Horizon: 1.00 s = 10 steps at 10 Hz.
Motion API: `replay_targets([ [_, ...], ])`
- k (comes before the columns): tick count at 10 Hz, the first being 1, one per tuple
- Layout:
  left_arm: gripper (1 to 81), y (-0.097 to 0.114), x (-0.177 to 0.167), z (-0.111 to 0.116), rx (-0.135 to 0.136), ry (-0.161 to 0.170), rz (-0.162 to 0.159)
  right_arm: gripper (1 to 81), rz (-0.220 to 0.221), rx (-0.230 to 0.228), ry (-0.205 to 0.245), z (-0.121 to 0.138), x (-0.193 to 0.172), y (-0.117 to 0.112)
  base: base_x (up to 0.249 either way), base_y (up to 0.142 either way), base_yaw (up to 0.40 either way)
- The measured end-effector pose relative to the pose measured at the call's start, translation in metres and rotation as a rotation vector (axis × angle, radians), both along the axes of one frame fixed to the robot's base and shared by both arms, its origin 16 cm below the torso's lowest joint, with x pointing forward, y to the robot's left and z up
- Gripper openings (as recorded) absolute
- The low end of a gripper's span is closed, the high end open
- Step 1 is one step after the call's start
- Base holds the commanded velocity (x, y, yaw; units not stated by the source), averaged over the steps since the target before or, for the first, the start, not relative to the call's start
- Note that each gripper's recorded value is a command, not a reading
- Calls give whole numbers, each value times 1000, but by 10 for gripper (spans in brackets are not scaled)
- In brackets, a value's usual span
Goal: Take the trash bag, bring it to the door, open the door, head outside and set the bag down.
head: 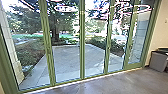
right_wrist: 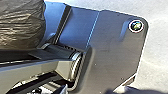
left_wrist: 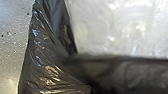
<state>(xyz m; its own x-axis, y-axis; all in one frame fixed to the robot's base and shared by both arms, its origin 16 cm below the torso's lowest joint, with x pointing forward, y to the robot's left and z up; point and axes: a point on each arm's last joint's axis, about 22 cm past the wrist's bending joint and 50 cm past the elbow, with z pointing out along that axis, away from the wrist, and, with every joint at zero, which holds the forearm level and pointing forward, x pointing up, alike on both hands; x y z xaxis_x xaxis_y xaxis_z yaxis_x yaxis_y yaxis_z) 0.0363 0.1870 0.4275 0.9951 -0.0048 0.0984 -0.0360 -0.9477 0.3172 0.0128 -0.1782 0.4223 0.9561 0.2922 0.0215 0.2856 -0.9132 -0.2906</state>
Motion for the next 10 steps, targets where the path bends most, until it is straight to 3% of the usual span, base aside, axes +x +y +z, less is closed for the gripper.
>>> replay_targets([
  [5, 10, 0, 2, 0, 0, -3, 0, 811, 2, 0, 5, 0, -3, 0, 0, 0, -355],
  [10, 10, 0, 1, 0, 1, -2, 1, 811, 2, 2, 3, 0, -3, 2, 0, 0, -181],
])
